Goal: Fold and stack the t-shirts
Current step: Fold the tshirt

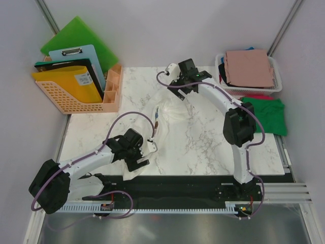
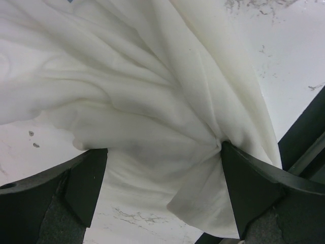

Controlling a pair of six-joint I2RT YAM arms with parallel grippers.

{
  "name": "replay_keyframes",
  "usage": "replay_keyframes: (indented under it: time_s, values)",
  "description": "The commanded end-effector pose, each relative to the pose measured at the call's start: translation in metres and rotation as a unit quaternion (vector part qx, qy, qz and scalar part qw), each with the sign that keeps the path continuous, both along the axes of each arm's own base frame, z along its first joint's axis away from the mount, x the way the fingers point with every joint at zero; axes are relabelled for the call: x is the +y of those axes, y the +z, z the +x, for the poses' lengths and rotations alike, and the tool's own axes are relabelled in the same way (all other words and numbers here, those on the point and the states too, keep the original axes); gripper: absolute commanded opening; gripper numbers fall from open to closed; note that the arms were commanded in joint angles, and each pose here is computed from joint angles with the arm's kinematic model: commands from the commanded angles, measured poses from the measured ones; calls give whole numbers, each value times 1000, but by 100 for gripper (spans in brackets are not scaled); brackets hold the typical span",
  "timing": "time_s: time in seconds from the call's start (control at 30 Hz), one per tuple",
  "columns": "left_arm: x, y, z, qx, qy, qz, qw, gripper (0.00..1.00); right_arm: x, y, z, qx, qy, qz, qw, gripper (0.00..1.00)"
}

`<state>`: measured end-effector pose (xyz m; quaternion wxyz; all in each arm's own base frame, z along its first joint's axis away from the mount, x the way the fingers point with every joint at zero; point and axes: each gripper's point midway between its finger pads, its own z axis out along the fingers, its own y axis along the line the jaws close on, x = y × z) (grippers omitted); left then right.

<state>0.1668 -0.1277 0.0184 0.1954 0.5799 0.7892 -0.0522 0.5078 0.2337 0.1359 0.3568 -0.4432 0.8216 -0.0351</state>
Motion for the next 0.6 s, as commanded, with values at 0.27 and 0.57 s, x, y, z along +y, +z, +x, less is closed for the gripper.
replay_keyframes:
  time_s: [0.27, 0.57]
  values:
    - [38, 51, 64, -137, 185, -21, 973, 100, -30, 50, -122, 29, -1, 103, 994, 98]
    - [121, 223, 110, -521, 344, -104, 774, 100, -64, 43, -192, 20, -13, 128, 991, 98]
